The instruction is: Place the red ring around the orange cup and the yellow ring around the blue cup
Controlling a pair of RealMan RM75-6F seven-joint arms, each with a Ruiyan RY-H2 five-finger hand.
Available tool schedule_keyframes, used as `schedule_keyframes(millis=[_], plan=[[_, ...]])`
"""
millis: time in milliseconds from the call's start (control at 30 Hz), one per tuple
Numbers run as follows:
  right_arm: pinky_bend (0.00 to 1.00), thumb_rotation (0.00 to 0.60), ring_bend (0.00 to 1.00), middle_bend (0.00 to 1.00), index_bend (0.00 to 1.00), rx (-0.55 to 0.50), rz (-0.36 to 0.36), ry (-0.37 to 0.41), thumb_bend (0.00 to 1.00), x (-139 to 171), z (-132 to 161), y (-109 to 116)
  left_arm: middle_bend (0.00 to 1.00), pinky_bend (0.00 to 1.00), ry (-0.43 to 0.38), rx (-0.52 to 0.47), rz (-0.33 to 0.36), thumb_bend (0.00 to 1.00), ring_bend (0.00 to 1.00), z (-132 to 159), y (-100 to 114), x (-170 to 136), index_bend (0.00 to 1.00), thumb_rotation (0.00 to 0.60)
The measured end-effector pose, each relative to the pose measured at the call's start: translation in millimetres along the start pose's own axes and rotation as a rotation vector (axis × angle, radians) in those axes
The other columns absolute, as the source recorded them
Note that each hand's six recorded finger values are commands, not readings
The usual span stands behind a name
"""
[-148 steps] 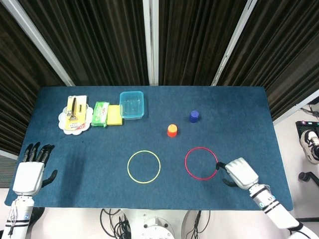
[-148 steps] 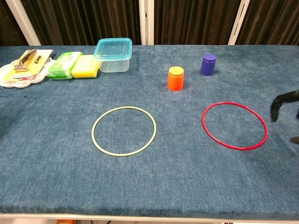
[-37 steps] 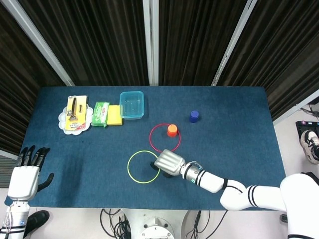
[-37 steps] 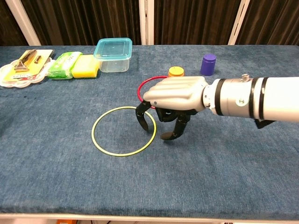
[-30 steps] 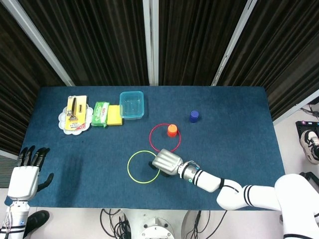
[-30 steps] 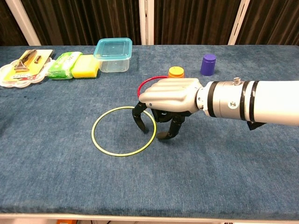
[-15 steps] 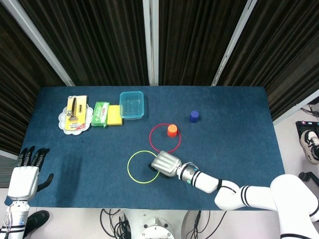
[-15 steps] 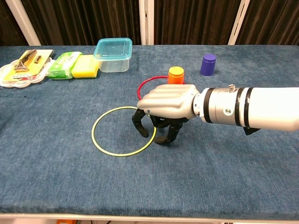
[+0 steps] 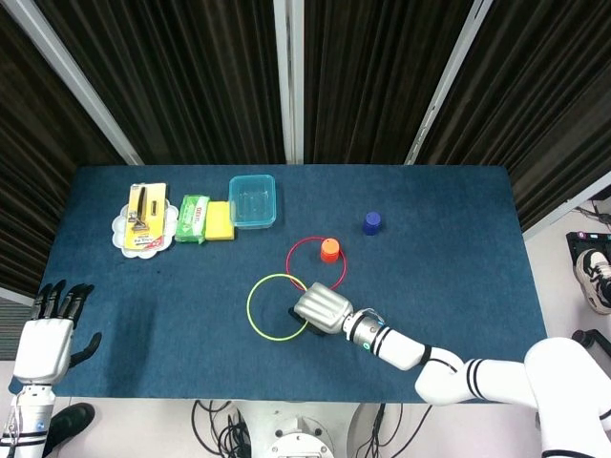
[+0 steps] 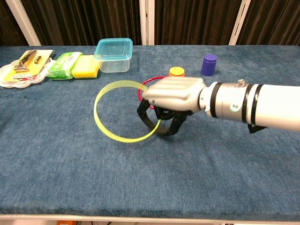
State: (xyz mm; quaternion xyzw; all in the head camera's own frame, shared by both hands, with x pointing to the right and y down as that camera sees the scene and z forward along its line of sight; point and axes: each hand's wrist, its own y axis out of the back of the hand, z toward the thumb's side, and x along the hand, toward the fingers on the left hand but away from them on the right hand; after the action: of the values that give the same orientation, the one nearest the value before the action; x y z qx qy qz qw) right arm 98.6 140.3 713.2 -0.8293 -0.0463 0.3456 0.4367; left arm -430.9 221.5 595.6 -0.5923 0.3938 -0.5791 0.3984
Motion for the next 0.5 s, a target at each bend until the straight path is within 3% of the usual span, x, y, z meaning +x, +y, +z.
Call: schedule_keyframes(millis=[267, 500], plan=[[1.0, 0.6, 1.0, 0.99, 0.64, -0.032, -0.06, -0.103, 0.35, 24, -42, 36, 0.12, 0.0, -0.003, -0.001, 0.003, 0.26, 0.01, 0, 1, 0, 0.12, 0.6], [1.0, 0.6, 1.0, 0.99, 0.64, -0.059, -0.08, -0.278, 0.35, 60, -103, 65, 0.12, 0.0, -0.005, -0.001, 0.004, 0.26, 0.01, 1, 1, 0, 0.12, 0.6]])
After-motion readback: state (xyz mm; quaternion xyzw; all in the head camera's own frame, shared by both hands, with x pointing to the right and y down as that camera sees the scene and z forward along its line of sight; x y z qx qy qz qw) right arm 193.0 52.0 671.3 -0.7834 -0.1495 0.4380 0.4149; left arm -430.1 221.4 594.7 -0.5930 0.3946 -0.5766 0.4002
